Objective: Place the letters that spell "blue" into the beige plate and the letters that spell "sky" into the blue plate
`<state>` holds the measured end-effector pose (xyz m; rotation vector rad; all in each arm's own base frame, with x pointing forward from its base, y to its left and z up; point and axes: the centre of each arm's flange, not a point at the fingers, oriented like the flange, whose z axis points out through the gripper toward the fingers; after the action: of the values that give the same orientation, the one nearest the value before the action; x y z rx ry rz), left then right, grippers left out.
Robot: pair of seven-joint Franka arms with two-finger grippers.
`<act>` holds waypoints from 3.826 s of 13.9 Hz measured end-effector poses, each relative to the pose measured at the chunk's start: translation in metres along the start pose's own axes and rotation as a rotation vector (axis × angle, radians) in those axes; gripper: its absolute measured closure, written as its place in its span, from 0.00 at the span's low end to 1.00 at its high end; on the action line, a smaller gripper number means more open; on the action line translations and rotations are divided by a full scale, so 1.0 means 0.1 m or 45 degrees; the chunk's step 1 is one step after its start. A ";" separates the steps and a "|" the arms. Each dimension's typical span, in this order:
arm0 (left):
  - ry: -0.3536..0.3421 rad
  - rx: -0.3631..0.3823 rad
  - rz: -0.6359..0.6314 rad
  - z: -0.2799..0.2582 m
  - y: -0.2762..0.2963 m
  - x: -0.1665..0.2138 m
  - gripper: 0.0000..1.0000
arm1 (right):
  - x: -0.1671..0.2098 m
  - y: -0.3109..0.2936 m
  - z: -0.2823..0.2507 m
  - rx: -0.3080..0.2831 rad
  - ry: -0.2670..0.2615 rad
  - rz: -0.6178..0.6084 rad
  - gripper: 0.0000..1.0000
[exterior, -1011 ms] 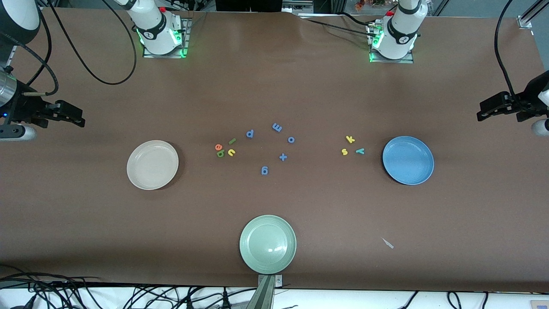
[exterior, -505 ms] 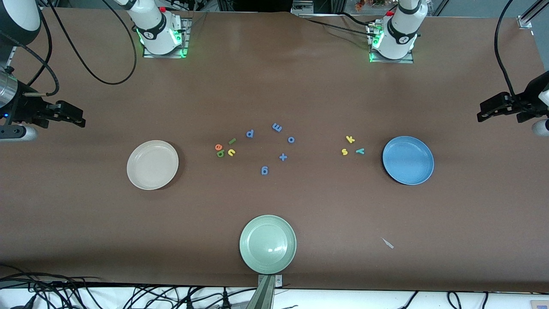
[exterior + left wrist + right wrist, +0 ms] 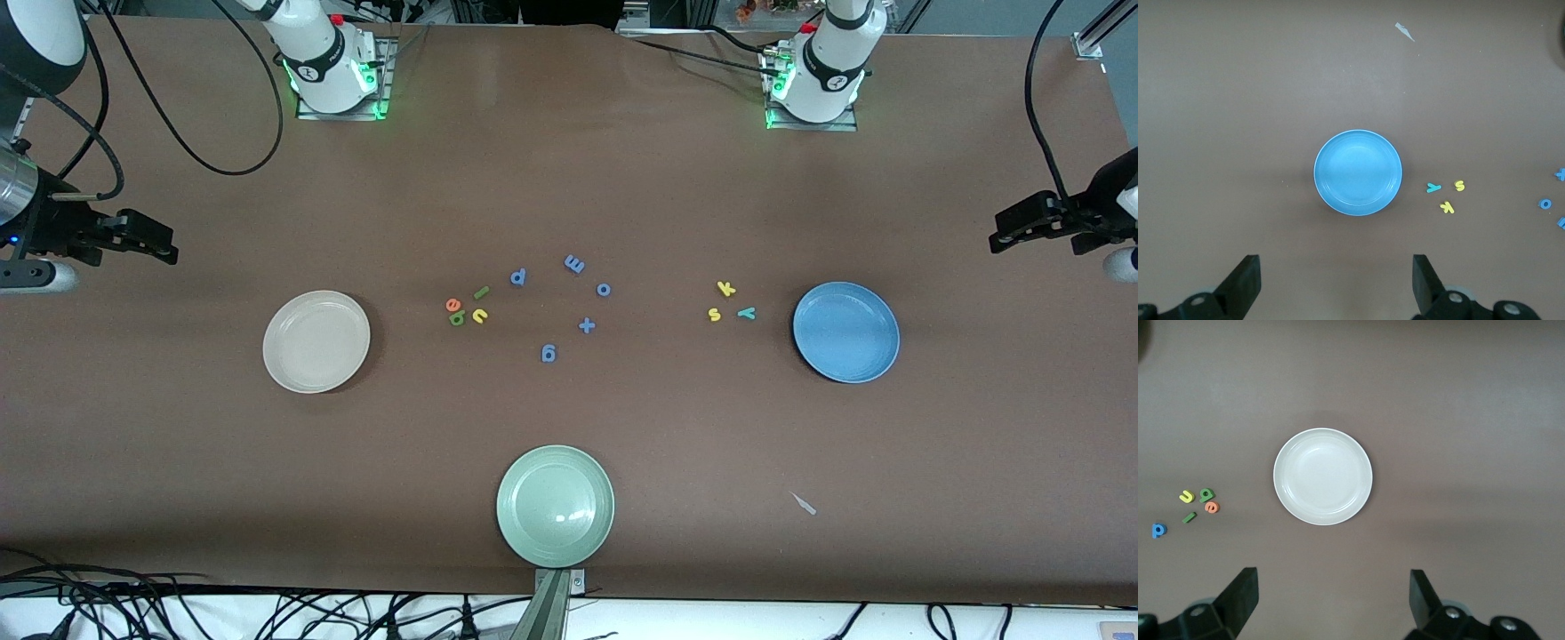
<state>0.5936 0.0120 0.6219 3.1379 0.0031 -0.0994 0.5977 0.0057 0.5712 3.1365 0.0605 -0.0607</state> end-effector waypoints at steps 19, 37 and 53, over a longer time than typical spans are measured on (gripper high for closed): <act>0.003 0.000 -0.005 0.01 -0.02 0.01 0.00 | 0.08 0.01 0.11 -0.037 0.000 -0.009 0.00; -0.010 0.002 0.004 0.19 0.04 0.12 0.00 | 0.32 -0.95 0.82 0.045 -0.122 -0.166 0.00; -0.003 0.014 -1.025 3.34 1.78 -0.14 0.01 | -0.17 -2.63 2.81 0.066 -0.027 0.011 0.00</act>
<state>0.5587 -0.1665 0.2897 2.9189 1.2457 -0.0977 0.5600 0.2661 0.2901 3.1868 0.0456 -0.0973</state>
